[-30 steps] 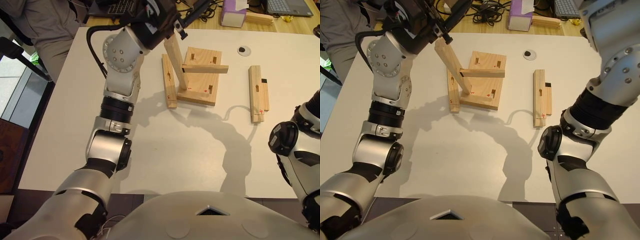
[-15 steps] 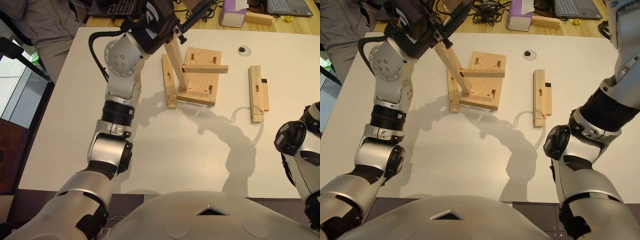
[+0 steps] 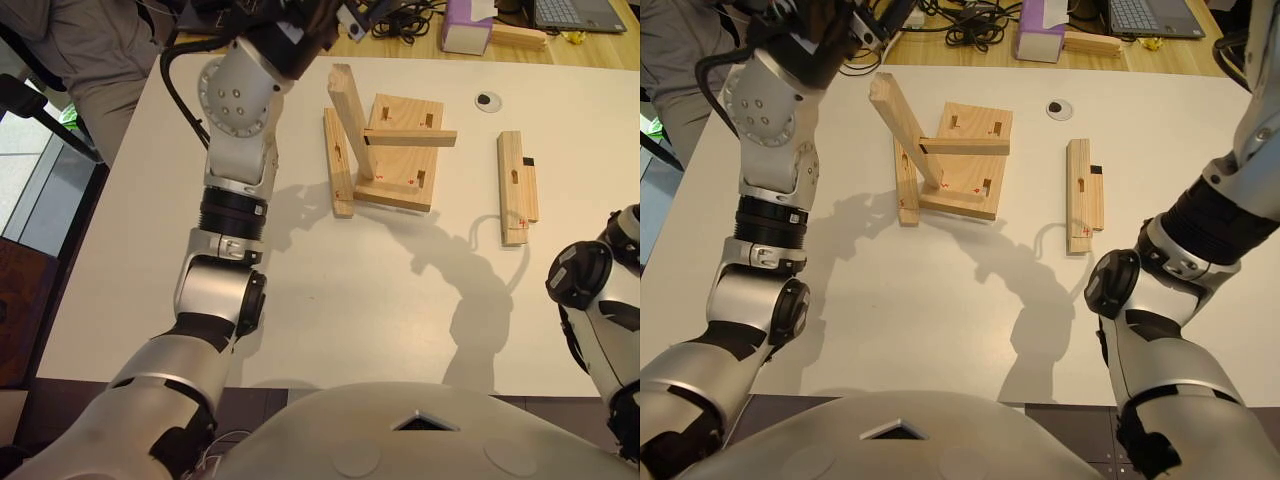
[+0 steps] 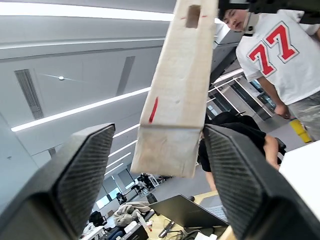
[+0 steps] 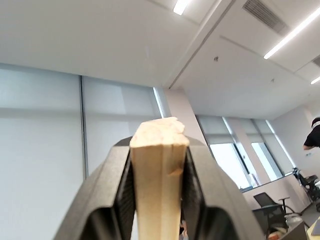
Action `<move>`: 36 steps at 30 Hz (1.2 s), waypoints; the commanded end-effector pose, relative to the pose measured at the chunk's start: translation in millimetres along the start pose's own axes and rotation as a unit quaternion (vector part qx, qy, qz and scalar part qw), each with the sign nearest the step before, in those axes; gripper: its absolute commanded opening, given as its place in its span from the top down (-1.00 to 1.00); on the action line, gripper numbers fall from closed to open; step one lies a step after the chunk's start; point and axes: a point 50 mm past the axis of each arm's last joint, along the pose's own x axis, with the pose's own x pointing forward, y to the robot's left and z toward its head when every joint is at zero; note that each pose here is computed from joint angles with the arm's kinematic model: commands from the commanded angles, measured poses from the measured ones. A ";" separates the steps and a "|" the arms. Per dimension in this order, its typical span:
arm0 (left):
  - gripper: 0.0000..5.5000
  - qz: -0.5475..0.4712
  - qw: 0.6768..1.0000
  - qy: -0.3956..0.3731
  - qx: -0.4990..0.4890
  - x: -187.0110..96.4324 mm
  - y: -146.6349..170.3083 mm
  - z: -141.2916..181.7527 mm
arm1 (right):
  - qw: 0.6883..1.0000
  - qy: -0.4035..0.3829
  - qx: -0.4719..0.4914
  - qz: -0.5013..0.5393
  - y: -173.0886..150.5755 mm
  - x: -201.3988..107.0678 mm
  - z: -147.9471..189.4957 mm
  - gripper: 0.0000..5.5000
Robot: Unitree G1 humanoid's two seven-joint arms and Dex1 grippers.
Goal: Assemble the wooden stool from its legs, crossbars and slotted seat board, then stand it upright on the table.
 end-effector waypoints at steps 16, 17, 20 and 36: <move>-0.45 0.388 0.858 0.333 -0.055 -184.9 24.6 -46.9 | 0.909 0.115 -0.216 -0.337 -72.0 -138.6 -8.2 0.63; -0.45 0.390 0.857 0.332 -0.058 -184.7 22.6 -47.0 | 0.910 0.106 -0.192 -0.352 -69.9 -143.7 -7.4 0.63; -0.45 0.396 0.855 0.330 -0.060 -186.0 17.5 -46.2 | 0.910 0.093 -0.130 -0.384 -63.0 -156.0 -12.2 0.63; -0.45 0.387 0.862 0.319 -0.069 -181.6 16.0 -44.2 | 0.895 0.108 -0.043 -0.431 -50.1 -193.9 -92.1 0.63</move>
